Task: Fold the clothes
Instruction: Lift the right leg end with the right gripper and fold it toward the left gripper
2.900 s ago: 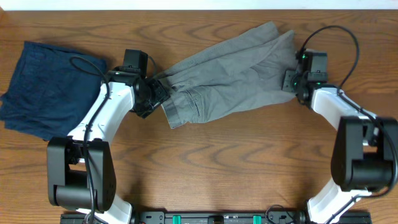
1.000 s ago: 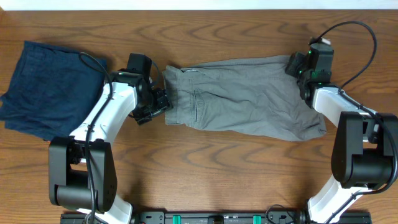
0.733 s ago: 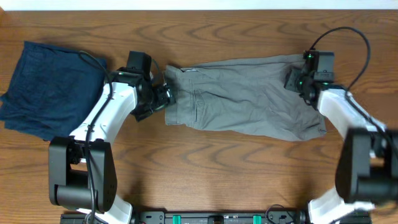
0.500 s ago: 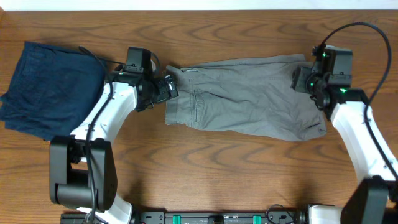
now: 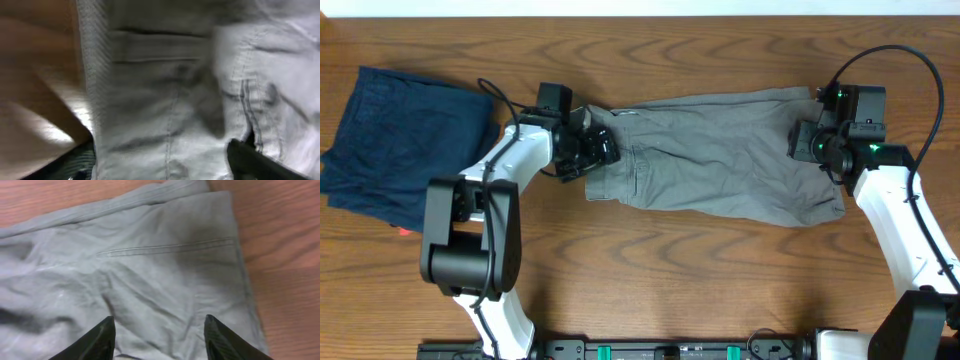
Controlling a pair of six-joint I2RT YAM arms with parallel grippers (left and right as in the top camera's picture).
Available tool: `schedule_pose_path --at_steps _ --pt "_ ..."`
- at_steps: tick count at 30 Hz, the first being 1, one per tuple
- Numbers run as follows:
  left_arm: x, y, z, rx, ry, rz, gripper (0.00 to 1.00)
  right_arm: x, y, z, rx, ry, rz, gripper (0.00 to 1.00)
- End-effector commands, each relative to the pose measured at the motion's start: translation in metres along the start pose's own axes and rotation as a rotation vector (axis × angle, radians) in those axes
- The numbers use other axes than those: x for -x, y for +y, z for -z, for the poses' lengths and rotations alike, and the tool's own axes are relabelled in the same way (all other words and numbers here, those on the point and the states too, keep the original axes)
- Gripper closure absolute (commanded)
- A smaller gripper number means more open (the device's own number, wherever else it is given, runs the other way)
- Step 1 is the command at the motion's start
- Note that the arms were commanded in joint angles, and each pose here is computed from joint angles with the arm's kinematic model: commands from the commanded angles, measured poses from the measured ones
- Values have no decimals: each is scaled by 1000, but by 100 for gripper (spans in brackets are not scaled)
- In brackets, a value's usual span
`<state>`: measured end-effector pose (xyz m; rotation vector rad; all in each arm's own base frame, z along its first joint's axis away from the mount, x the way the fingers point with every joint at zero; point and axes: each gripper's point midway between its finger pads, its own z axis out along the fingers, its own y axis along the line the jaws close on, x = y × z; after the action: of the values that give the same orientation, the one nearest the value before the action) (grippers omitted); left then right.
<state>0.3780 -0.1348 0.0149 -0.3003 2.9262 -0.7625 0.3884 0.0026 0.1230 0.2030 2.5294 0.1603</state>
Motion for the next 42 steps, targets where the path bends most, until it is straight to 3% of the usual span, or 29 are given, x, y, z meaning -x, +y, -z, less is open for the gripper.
schedule_pose_path --at_steps 1,2,4,10,15,23,30,36,42 --pt "-25 -4 -25 -61 122 -18 32 -3 19 -1 102 19 44 45" --pt "-27 -5 -25 -62 125 -26 48 -4 23 -3 114 23 50 46" --pt "-29 -8 -26 -63 128 -46 93 -7 30 -6 129 36 65 49" --pt "-31 -13 -7 -67 124 -39 94 -34 79 -18 324 133 152 55" --pt "-35 -30 40 -77 89 -43 94 -70 109 -40 398 259 194 74" --pt "-35 -70 116 -151 -88 -124 94 -148 182 -64 598 470 293 75" --pt "-37 -96 170 -223 -239 -161 94 -189 234 -86 661 489 363 75" --pt "-37 -102 183 -238 -284 -186 94 -172 270 -79 703 354 449 69" --pt "-42 -98 179 -224 -255 -171 94 -85 213 -56 456 205 376 62"
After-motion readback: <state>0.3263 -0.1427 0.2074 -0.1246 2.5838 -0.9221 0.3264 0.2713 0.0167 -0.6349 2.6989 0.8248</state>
